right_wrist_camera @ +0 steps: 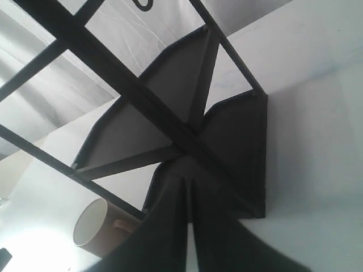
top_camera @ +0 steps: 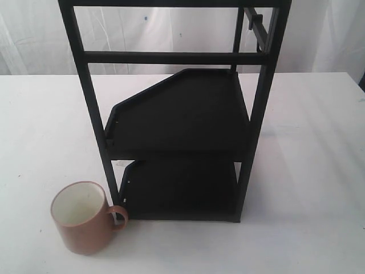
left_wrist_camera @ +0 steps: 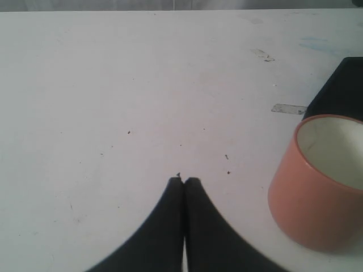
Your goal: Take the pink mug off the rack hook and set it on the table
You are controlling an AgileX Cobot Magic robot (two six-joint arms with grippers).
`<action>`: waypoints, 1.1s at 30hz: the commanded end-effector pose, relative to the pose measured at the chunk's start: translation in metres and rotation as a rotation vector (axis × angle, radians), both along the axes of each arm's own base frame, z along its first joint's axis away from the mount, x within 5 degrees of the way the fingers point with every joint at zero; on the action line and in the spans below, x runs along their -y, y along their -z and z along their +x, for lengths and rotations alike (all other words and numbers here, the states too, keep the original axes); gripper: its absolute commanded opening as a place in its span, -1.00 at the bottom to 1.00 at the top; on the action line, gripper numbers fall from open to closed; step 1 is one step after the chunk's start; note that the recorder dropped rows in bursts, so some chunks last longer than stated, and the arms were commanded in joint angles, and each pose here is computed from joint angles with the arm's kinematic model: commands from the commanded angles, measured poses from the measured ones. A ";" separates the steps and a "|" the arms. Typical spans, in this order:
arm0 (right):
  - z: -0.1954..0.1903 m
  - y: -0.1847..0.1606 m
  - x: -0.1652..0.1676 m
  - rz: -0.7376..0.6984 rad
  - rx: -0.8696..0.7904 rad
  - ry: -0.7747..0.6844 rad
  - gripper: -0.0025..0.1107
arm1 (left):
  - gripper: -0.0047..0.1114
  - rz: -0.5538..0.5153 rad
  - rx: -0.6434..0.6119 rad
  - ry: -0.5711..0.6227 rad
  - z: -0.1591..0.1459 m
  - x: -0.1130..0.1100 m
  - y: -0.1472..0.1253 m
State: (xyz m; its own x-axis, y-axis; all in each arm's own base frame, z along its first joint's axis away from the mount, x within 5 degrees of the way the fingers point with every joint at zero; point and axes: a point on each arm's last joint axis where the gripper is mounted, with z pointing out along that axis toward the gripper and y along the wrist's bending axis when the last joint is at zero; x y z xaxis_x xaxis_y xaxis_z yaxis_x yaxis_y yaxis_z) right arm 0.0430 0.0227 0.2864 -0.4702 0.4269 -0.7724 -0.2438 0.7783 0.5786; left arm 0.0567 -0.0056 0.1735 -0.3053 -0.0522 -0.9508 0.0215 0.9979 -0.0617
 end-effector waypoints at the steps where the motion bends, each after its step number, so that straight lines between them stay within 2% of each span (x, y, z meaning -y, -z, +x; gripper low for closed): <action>1: 0.000 -0.001 0.001 -0.117 0.090 -0.026 -0.90 | -0.92 -0.005 -0.006 -0.002 0.000 0.000 0.001; 4: 0.003 -0.004 -0.001 -0.188 0.220 -0.052 -0.90 | -0.92 -0.005 -0.006 -0.002 0.000 0.000 0.001; 8: 0.010 -0.003 -0.007 -0.282 0.515 -0.063 -0.90 | -0.92 -0.005 -0.006 -0.002 0.000 0.000 0.001; 11: 0.012 0.005 -0.008 -0.369 0.590 -0.065 -0.90 | -0.92 -0.005 -0.006 -0.002 0.000 0.000 0.001; 17: 0.017 0.033 -0.009 -0.594 0.604 -0.096 -0.90 | -0.92 -0.005 -0.006 -0.002 0.000 0.000 0.001; 20: 0.019 0.046 -0.007 -0.653 0.571 -0.083 -0.90 | -0.92 -0.005 -0.006 -0.002 0.000 0.000 0.001; 23: 0.021 0.056 -0.005 -0.667 0.527 -0.055 -0.90 | -0.92 -0.005 -0.006 -0.002 0.000 0.000 0.001; 33: 0.023 0.084 -0.002 -0.588 0.391 -0.010 -0.90 | -0.92 -0.005 -0.006 -0.002 0.000 0.000 0.001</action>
State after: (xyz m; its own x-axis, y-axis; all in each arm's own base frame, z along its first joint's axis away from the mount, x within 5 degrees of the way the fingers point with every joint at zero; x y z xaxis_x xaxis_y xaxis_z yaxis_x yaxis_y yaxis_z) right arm 0.0661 0.0252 0.2088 -0.0925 -0.1547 -0.9836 -0.3689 0.9229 -0.1105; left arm 0.0567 -0.0056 0.1735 -0.3053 -0.0522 -0.9508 0.0215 0.9979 -0.0617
